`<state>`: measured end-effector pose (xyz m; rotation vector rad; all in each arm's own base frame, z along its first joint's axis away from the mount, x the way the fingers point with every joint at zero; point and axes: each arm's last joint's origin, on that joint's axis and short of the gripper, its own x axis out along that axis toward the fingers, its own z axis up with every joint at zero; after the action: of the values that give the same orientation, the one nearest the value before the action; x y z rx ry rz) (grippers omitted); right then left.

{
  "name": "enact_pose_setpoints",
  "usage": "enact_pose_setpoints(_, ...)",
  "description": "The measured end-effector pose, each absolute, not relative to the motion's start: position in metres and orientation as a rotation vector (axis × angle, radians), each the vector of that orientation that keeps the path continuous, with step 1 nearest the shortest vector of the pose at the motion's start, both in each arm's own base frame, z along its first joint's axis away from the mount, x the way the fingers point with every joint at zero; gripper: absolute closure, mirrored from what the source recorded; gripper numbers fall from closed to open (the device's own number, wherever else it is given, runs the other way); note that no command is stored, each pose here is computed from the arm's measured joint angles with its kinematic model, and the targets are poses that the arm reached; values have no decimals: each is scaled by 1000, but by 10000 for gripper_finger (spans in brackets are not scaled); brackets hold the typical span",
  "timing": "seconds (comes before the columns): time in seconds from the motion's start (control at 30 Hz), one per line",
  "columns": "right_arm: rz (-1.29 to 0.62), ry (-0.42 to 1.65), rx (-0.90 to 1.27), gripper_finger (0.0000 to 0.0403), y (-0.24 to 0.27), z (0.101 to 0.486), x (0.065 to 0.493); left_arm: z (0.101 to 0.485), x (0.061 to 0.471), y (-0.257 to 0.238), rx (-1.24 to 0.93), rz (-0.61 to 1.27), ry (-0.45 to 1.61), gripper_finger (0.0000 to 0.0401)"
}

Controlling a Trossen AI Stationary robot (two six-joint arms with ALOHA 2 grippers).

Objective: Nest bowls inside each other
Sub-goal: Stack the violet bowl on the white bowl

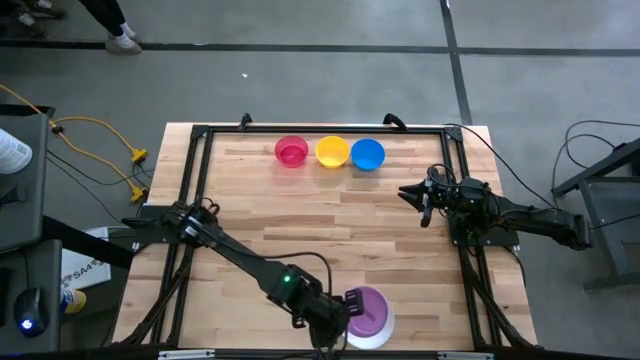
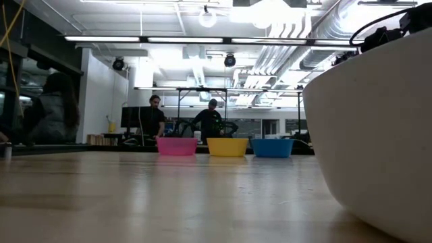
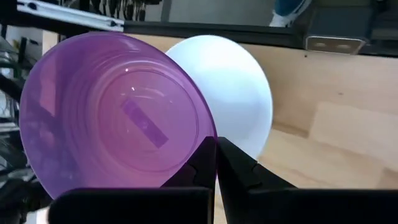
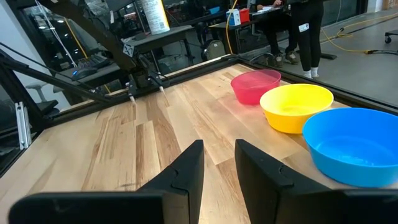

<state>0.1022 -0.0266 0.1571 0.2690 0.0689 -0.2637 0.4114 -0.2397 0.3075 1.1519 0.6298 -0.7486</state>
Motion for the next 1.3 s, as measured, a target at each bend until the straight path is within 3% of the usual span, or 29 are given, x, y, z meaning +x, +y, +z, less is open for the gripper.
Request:
enact_pose_setpoints(0.43,-264,71,243,317,-27,157,102,325,401,-240,892,-860,680,401)
enact_pose_setpoints(0.83,-239,1,313,317,-26,163,103,327,404,-242,802,-811,675,401)
enact_pose_setpoints(0.93,-191,-47,315,317,-25,169,103,328,406,-241,777,-795,670,401)
enact_pose_setpoints(1.13,95,-125,279,317,-16,198,102,330,410,-237,724,-756,672,401)
enact_pose_setpoints(1.3,213,-50,273,317,-8,217,109,330,414,-231,711,-744,678,401)
